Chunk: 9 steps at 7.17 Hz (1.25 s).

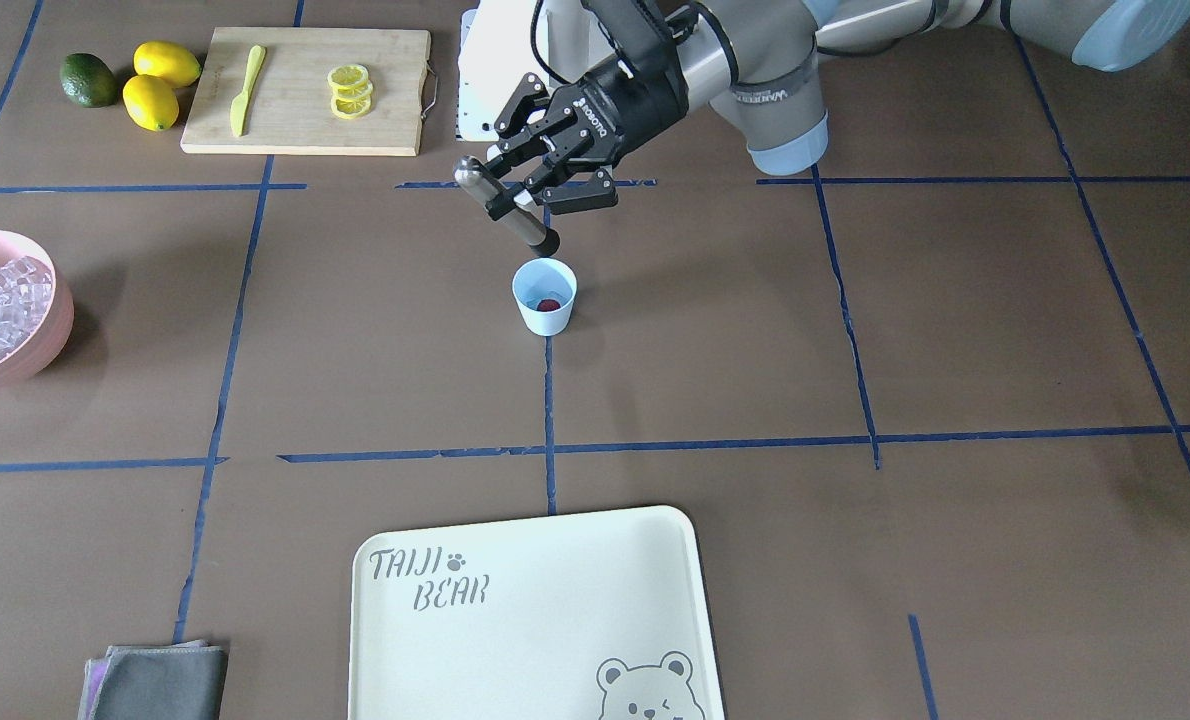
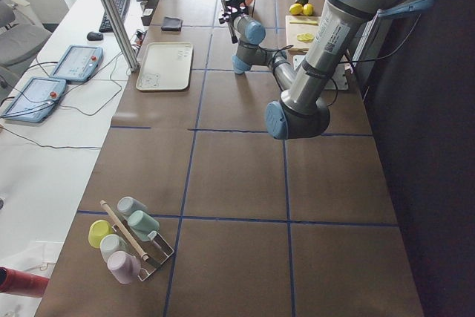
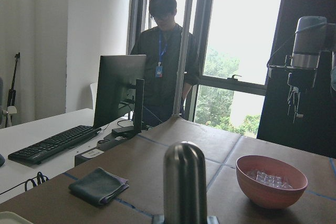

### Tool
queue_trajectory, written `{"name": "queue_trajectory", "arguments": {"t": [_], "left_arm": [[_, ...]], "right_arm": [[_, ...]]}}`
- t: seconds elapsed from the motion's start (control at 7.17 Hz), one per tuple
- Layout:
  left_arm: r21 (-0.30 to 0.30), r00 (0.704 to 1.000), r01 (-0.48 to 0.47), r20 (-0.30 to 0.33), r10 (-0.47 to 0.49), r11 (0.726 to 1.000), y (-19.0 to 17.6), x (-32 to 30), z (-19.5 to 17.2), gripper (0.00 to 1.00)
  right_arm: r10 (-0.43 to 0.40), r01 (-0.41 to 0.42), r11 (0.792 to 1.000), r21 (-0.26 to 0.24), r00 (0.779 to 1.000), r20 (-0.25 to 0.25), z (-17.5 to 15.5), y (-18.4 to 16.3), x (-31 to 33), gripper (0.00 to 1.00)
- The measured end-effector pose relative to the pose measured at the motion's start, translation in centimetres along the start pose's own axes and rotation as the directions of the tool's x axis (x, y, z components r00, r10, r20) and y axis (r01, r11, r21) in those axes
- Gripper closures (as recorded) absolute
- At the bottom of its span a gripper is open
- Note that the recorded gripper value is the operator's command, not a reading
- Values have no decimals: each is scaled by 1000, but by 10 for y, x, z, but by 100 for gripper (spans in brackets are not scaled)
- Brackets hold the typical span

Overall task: Mash ice and strawberries in cup
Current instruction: 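Lift the muddler out of the cup and carry it back with the left gripper, then lower the muddler onto the table and open the left gripper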

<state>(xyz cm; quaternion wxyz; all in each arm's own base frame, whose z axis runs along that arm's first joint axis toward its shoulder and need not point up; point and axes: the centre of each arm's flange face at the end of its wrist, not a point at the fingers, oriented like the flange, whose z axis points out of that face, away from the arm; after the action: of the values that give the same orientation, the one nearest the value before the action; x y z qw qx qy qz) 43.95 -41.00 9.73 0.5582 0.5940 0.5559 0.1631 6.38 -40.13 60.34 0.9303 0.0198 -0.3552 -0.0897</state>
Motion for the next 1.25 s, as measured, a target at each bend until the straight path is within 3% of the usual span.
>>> {"name": "queue_trajectory", "arguments": {"t": [0.14, 0.42, 0.7, 0.84, 0.98, 1.12, 1.25], "left_arm": [[-120, 998, -6, 60, 13, 993, -15, 7, -5, 100], [-367, 982, -55, 150, 118, 928, -14, 4, -11, 100], [-532, 960, -80, 187, 209, 843, 12, -18, -16, 100], [-622, 951, -46, 212, 224, 782, 22, -42, -22, 100], [-702, 946, 22, 244, 212, 712, 26, -72, -32, 100], [-748, 937, 97, 291, 194, 657, 33, -107, -50, 100], [-765, 915, 190, 365, 171, 616, 49, -145, -76, 92]], "right_arm": [[1, -1, 1000, -1, 1000, 0, 0, 0, 0, 0], [2, -2, 1000, -2, 1000, 0, 1, 0, 1, 0], [2, -2, 1000, -3, 1000, 1, 1, 0, 1, 0], [2, -2, 1000, -3, 1000, 1, 1, 0, 1, 0], [2, -2, 1000, -3, 1000, 1, 1, 0, 1, 0], [2, -2, 1000, -3, 1000, 0, 1, 0, 1, 0], [1, -1, 1000, -2, 1000, 0, 1, 0, 1, 0]]}}
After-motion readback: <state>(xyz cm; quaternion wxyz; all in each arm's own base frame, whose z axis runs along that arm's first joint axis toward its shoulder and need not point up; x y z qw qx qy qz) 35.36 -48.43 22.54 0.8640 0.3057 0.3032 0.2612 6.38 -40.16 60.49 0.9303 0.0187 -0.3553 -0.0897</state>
